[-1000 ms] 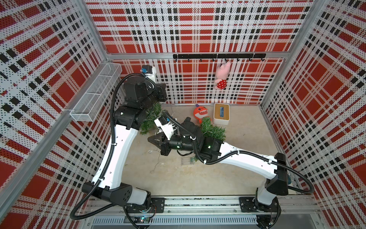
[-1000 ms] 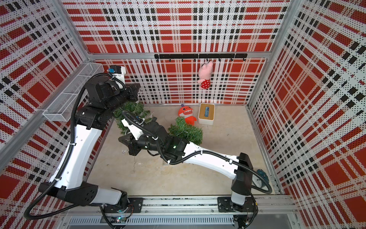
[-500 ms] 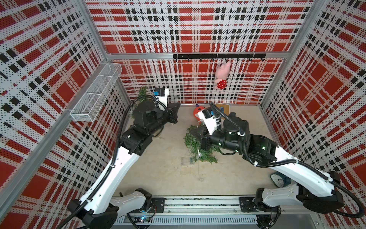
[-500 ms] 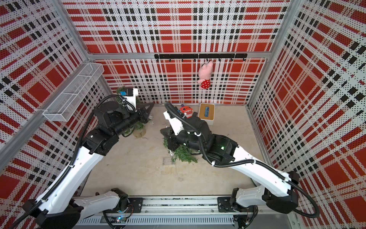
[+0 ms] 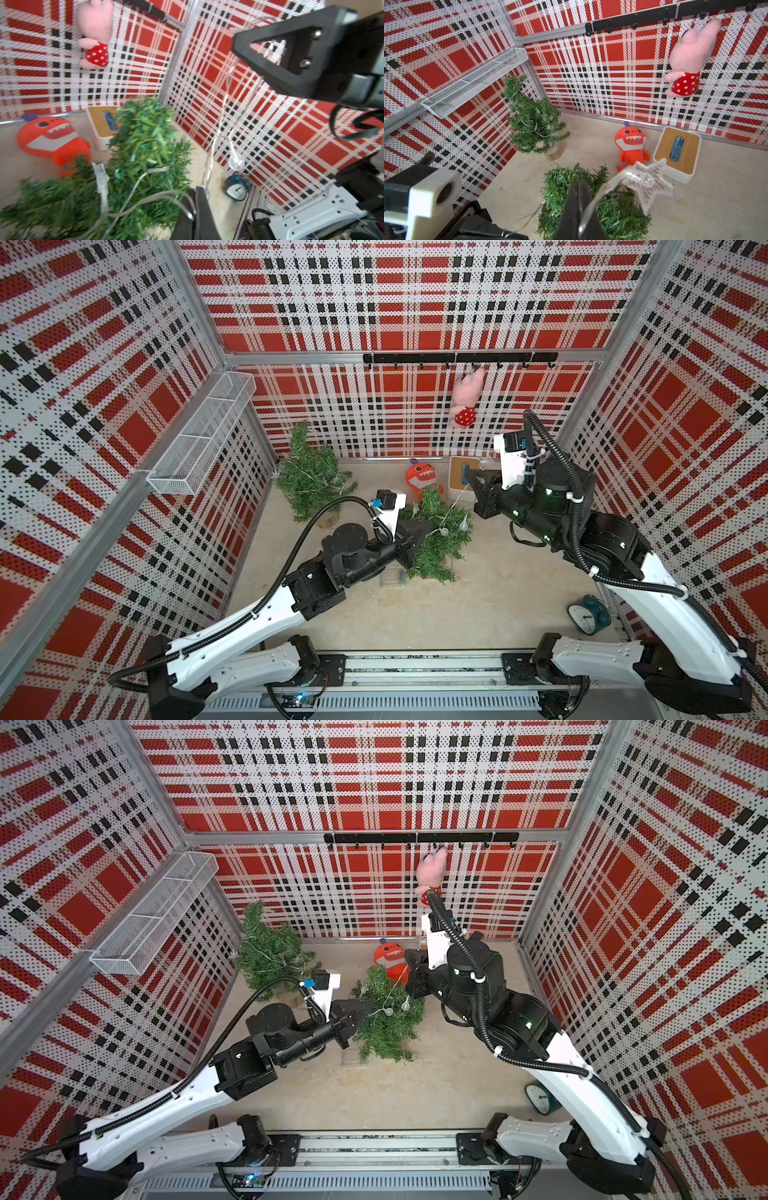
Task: Wrap string light around the christmas tree
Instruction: Wrap the light string around the Christmas tree.
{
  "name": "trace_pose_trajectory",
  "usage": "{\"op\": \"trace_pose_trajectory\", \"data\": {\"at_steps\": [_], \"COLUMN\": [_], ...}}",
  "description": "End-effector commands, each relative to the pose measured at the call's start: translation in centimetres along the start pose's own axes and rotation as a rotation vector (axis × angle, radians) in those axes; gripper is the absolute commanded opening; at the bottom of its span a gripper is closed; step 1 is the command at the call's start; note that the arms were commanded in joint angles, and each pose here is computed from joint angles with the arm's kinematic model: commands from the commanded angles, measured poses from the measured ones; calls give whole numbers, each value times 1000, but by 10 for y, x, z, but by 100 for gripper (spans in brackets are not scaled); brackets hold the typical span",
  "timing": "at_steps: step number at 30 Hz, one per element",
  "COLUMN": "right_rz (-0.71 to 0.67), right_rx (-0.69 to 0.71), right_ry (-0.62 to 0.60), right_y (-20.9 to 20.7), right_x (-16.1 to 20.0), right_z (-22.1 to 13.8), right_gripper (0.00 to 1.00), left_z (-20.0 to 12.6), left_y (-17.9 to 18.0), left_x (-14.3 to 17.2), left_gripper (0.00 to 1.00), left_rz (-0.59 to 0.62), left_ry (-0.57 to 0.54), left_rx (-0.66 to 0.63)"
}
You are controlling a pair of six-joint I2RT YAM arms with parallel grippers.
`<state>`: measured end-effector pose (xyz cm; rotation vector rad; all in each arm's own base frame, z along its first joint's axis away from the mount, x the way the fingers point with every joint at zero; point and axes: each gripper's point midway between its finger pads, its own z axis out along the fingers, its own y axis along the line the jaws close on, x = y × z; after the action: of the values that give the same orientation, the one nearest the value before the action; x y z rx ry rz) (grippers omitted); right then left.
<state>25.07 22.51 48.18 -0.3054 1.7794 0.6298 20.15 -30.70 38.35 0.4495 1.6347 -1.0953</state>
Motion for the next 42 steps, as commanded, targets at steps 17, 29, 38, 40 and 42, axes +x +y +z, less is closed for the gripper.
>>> {"op": "trace_pose_trajectory", "data": {"at_steps": [17, 29, 38, 40, 42], "right_rz": [-42, 37, 63, 57, 47], "right_rx": [203, 350, 156, 156, 162], "right_ry": [90, 144, 79, 74, 64], "right_y": [-75, -131, -95, -95, -96], "right_x": [56, 80, 57, 55, 51], "right_z": [18, 17, 15, 16, 18], "right_gripper": [0, 0, 0, 0, 0], "left_z": [-5, 59, 64, 68, 72], "left_y": [67, 62, 75, 73, 77], "left_x": [-29, -19, -38, -42, -50], "left_gripper": [84, 84, 35, 17, 2], "left_rz": [129, 301, 305, 333, 347], "left_ry": [-87, -129, -271, -281, -292], "left_rx": [-86, -167, -209, -198, -197]}}
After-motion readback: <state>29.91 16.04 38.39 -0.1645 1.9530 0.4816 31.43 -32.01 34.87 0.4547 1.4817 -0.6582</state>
